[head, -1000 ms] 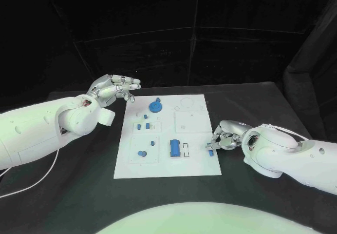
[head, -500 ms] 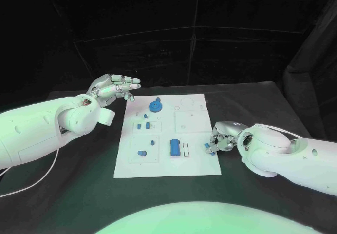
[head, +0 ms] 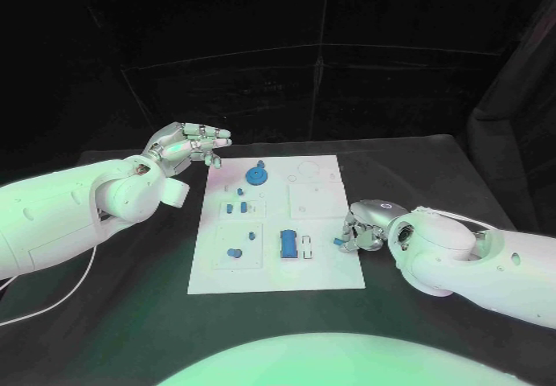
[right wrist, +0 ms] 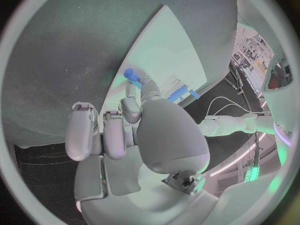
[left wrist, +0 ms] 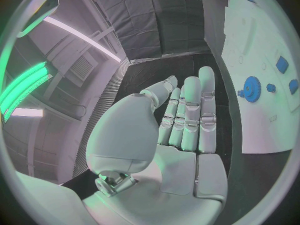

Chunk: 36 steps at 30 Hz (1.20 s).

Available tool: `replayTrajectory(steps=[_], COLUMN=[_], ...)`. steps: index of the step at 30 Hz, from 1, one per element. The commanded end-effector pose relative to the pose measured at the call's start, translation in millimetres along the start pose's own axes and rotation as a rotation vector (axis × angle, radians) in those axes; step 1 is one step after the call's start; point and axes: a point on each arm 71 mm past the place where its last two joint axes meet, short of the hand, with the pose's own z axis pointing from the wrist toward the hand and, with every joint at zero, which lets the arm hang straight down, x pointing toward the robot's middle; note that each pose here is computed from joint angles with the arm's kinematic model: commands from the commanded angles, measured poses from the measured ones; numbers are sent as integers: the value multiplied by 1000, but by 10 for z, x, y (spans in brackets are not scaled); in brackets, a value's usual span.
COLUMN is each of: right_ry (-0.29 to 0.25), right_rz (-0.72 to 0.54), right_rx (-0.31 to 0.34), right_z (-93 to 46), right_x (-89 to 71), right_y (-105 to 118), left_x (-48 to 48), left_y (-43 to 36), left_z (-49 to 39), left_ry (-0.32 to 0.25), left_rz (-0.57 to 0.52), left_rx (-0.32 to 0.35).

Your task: Assemble the parts on the task board

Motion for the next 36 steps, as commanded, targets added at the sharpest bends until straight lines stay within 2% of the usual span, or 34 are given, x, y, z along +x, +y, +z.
replayTrajectory(steps=[1, 8, 13, 22, 28, 36], right_ry=[17, 1, -15, -18, 23, 50], right_rz=[182, 359, 411, 429, 404, 362], right_rx=[8, -4, -33, -58, -56, -34], right_z=[-35, -94, -110, -60, 17, 90], right_x=[38, 11, -7, -2, 42, 79], right_y=[-38, -18, 45, 179, 276, 356], left_x=[8, 9, 11, 9, 16, 20], left_y=[-15, -14, -14, -16, -17, -18], left_z=[2, 3, 1, -5, -5, -4], left_ry=[9, 9, 11, 10, 13, 14], left_rz=[-7, -7, -8, -8, -9, -9], left_rx=[7, 7, 6, 6, 7, 7])
